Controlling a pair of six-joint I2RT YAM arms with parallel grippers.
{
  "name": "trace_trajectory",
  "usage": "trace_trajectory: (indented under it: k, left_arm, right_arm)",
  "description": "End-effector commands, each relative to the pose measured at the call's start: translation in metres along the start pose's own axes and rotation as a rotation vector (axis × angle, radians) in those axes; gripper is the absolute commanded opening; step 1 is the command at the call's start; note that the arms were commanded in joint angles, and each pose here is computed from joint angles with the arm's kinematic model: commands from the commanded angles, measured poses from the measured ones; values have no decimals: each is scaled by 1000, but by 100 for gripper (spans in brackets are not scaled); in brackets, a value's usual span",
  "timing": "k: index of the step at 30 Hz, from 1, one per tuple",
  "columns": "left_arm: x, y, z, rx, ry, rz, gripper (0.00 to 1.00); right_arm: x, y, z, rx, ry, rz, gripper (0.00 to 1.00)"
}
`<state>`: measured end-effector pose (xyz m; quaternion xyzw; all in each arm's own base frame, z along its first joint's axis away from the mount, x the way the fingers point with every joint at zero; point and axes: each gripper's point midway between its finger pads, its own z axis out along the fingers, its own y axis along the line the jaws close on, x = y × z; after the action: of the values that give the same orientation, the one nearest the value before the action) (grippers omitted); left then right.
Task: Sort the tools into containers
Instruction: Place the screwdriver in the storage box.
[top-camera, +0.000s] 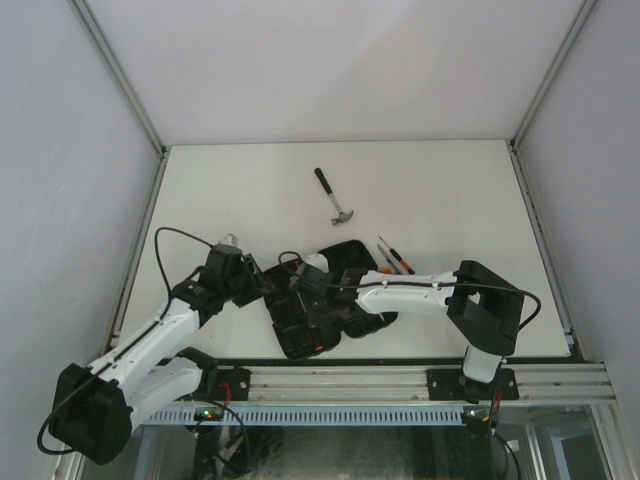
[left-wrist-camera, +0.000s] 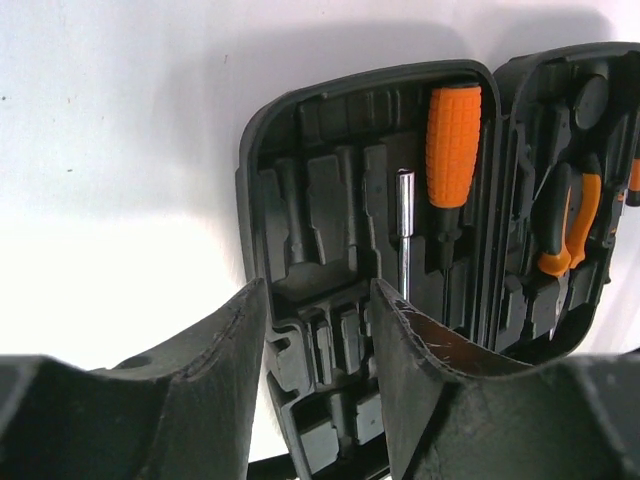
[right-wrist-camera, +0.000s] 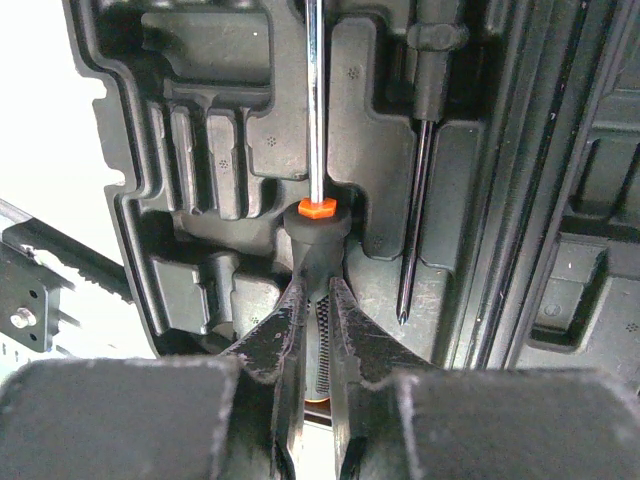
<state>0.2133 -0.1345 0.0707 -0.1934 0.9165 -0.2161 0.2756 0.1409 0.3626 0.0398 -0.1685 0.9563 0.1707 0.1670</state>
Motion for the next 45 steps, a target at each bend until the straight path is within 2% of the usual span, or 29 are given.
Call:
trace_trajectory:
  k: [1,14,22,28,45]
  left_arm:
    - [-31,-35,-5,73,-64,-14,49]
    - [-38,-60,16,73,-7,19,41]
    - [-23,-75,33,60,58,80,32]
    - [-16,-73,40,40,82,90,26]
    - [-7,-65,57,-39,118,107,19]
  right_arm:
    - [15,-1,14,35,31,-4,5]
    - [29,-6,13,37,58,-4,4]
    - [31,-5,15,23,54,16,4]
    - [27,-1,13,5,38,23,4]
    - [25,7,12,-41,39,0,3]
